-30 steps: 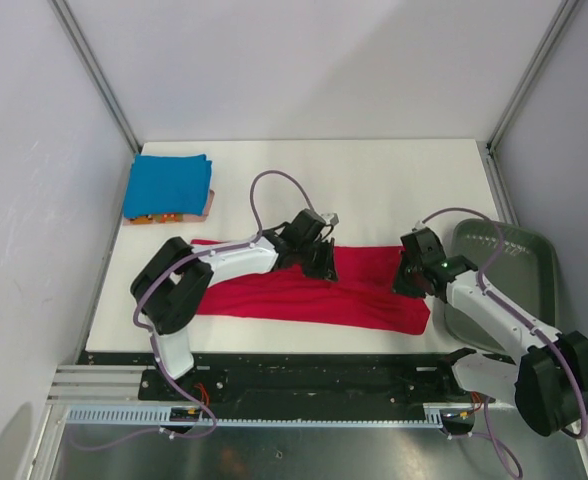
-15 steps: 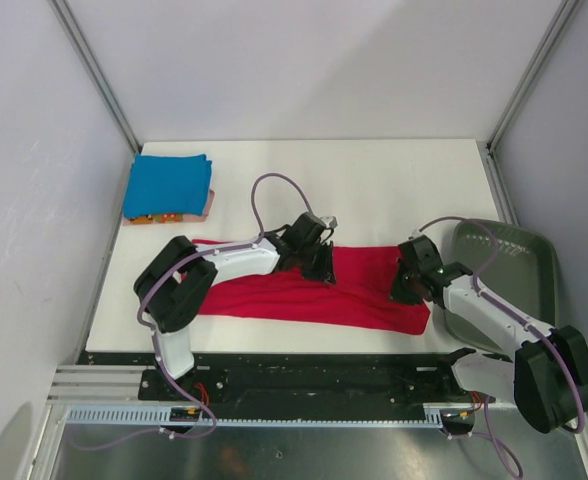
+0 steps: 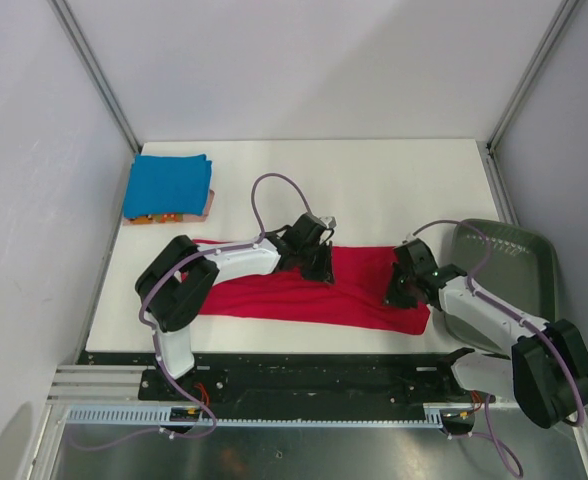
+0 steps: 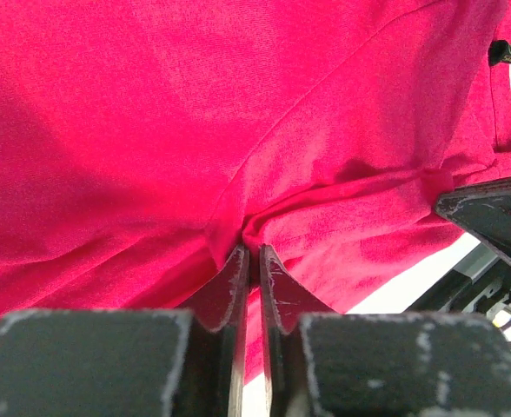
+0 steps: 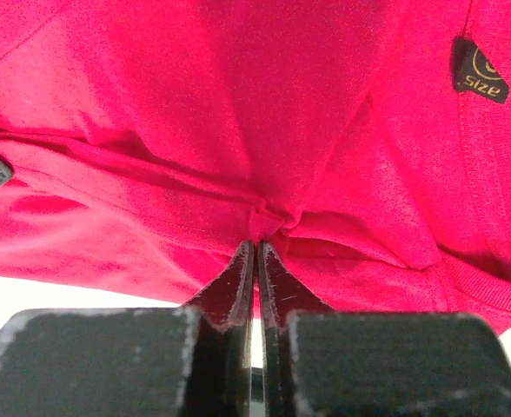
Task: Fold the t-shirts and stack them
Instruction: Fold the other side of the tshirt into a rectangle, then rotate the tshirt 80 degrees
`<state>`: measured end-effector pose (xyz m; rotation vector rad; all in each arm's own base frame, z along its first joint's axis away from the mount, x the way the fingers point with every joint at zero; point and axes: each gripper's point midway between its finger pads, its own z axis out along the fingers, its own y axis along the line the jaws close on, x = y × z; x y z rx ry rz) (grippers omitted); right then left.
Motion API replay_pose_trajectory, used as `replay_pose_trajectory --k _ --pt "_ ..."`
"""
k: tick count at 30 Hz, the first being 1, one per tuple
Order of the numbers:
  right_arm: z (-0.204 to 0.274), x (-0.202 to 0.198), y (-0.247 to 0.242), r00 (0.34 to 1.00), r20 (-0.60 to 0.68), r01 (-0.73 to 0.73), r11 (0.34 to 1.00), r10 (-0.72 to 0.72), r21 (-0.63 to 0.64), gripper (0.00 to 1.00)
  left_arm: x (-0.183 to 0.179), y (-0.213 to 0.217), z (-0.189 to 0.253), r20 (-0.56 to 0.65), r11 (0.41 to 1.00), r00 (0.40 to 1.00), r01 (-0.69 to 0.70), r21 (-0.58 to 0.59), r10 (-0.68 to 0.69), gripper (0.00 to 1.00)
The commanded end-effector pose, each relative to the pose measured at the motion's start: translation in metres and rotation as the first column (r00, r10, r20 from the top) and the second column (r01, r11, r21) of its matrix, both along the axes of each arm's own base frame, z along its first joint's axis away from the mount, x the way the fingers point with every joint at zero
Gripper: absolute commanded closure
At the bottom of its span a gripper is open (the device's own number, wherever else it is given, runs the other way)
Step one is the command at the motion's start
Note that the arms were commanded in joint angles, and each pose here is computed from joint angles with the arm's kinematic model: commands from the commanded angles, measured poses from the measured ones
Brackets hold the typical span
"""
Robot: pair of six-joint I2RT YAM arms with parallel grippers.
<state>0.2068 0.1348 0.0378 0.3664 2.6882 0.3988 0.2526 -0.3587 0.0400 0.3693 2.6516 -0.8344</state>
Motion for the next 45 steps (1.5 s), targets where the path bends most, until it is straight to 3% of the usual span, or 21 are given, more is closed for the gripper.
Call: replay_pose_trajectory --k 1,5,7,9,13,21,30,45 --pt "-0.003 -0.002 -0.004 1.000 -0.005 0.013 1.000 -0.013 -0.026 0.90 0.004 -0.003 0.001 0.012 1.000 1.000 -0.005 -0.011 0.005 0.87" --pt "0.002 -0.008 -0.010 1.000 -0.003 0.027 0.999 -0.028 -0.041 0.64 0.006 0.000 0.003 0.016 1.000 1.000 -0.007 -0.015 0.007 0.80" --pt "0.011 -0.010 -0.010 0.999 0.011 0.033 0.999 -0.033 -0.022 0.55 0.007 0.001 0.008 0.020 1.000 1.000 -0.005 -0.026 0.006 0.65" --pt "0.020 -0.012 -0.011 0.999 0.023 0.047 0.999 -0.047 -0.015 0.52 0.008 0.001 0.016 0.037 0.999 0.999 0.002 -0.041 -0.001 0.55" --pt "0.028 -0.019 -0.015 0.994 0.010 0.105 0.995 -0.105 0.002 0.52 0.012 0.005 0.040 0.078 0.997 0.997 -0.002 -0.078 0.009 0.45" --pt "0.024 -0.048 -0.007 0.959 -0.122 0.261 0.965 -0.255 0.039 0.52 0.021 0.038 0.065 0.105 0.992 0.991 -0.068 -0.108 0.079 0.44" --pt "0.002 -0.060 -0.004 0.871 -0.218 0.468 0.878 -0.440 0.096 0.51 0.015 0.055 0.070 0.112 0.989 0.989 -0.087 -0.118 0.101 0.44" --pt "-0.012 -0.027 -0.033 0.789 -0.072 0.613 0.789 -0.610 0.033 0.58 0.014 0.079 0.080 0.130 0.984 0.983 -0.109 -0.140 0.128 0.44"
